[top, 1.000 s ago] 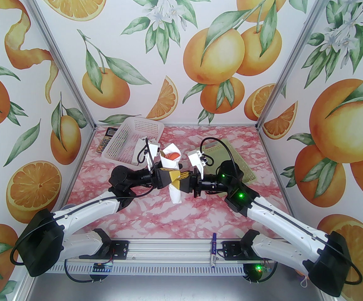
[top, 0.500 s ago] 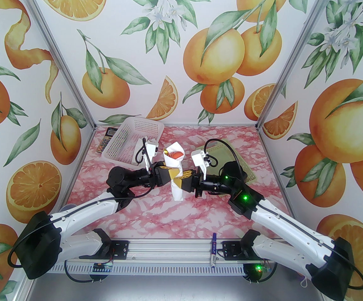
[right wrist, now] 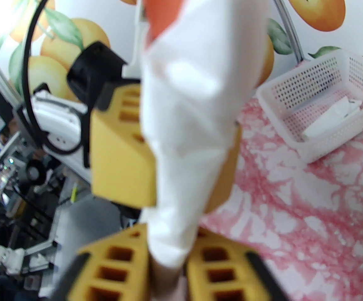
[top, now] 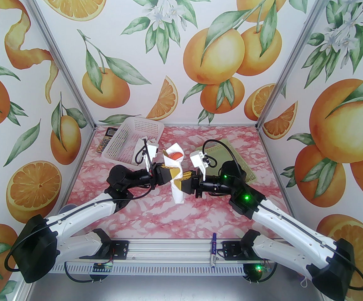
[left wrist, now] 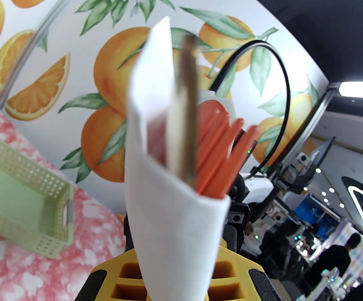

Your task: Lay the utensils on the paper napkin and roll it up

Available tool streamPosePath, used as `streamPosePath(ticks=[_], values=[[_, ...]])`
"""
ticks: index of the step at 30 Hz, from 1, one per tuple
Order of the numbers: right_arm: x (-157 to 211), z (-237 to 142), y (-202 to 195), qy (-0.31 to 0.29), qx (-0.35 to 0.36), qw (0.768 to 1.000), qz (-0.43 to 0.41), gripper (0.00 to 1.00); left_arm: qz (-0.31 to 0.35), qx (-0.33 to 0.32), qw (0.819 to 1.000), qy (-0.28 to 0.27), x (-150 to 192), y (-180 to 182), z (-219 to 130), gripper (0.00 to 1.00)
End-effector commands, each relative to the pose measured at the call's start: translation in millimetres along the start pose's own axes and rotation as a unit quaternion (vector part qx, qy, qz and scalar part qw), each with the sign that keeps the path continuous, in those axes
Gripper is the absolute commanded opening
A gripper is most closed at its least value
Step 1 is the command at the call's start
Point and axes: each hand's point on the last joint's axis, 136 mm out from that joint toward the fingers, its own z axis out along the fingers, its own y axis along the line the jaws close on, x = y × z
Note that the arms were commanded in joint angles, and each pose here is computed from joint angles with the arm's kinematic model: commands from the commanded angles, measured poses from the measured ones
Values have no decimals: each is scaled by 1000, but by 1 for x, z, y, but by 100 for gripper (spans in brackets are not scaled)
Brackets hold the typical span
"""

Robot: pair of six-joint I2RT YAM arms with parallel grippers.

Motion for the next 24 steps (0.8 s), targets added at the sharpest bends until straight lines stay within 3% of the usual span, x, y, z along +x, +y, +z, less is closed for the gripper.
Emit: streamPosePath(ticks=[1,4,10,18,24], values=[[20,-7,-3,26,11,999,18,49,47,21,998,-28,-27,-26,-1,7],[27,-10,1,21,-5,999,27,63,45,17,998,-30,-28,-24,-1,6],[29,-8,14,-12,-59,997,44,70,41,12,999,-31,-27,-20,-1,6],[29,-1,18,-18,-69,997,39,67,36,-5,999,-34,-26,-11,-1,3],[36,10,16,-3,-69,997,46,49,33,-11,999,-37,-27,-8,0,2]])
